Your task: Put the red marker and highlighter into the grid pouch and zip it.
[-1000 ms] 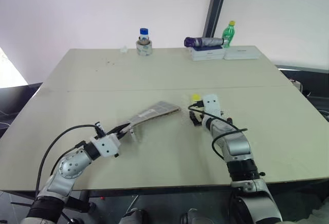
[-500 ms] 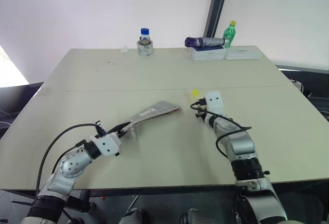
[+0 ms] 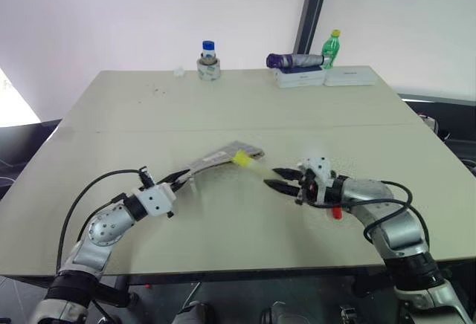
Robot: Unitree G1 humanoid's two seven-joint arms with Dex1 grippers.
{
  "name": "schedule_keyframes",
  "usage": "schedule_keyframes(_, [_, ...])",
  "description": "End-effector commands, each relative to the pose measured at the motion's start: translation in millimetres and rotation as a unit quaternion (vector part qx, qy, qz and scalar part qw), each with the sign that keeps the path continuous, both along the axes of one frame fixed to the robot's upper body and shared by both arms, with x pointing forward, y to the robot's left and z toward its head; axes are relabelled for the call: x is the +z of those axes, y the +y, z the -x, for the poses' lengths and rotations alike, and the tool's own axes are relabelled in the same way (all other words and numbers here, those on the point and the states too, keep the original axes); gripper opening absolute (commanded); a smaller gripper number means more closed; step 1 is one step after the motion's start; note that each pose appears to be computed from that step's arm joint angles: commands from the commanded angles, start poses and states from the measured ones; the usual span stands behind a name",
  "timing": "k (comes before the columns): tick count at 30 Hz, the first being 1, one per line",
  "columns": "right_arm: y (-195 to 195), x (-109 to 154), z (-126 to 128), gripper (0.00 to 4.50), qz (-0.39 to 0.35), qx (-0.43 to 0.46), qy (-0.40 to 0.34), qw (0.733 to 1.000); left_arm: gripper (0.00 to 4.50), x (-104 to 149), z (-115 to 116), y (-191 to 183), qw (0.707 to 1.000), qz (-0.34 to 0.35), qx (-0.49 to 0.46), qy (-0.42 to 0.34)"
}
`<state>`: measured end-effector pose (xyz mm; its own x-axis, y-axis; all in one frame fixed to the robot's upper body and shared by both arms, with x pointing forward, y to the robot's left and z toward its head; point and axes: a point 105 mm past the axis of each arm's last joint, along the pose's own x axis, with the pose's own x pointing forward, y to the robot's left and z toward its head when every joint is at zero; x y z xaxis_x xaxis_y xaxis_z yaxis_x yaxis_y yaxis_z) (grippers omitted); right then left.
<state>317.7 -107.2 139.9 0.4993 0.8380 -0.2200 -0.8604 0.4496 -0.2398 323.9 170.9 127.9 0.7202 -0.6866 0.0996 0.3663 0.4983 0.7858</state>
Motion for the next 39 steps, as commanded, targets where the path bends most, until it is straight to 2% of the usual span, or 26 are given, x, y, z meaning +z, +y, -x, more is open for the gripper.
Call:
schedule_keyframes(1, [7, 8, 0, 0.89, 0.001, 0.004, -0.034, 0.999, 0.00, 12, 2, -1, 1.000, 0.012, -0.008, -0.022])
schedule_keyframes(5, [4, 1, -2, 0.89, 0.024, -0.001, -0.040, 0.999, 0.00, 11, 3, -2, 1.000, 0.007, -0.011, -0.022])
schedule_keyframes(9, [6, 7, -10, 0.89, 0.013, -0.011, -0.048, 0.999, 0.00, 8, 6, -3, 1.000, -0.010, -0.017, -0.022])
schedule_keyframes(13, [10, 12, -13, 0.89, 0.006, -0.010, -0.042, 0.999, 0.00, -1, 12, -7, 0.996, -0.075, -0.042, -0.031])
schedule_keyframes(21, [5, 5, -11, 0.89, 0.032, -0.005, -0.022, 0.999, 0.00, -5, 14, -9, 0.991, -0.117, -0.059, -0.040])
schedule_keyframes(24, [-6, 0, -11, 0.89, 0.068, -0.005, -0.011, 0.998, 0.00, -4, 12, -7, 0.991, -0.117, -0.052, -0.041])
schedule_keyframes(32, [-19, 4, -15, 0.89, 0.089, -0.020, 0.001, 0.996, 0.00, -4, 12, -6, 0.991, -0.116, -0.054, -0.040])
schedule_keyframes(39, [18, 6, -8, 0.89, 0.074, 0.019, -0.010, 0.997, 0.00, -4, 12, -12, 0.990, -0.120, -0.066, -0.043])
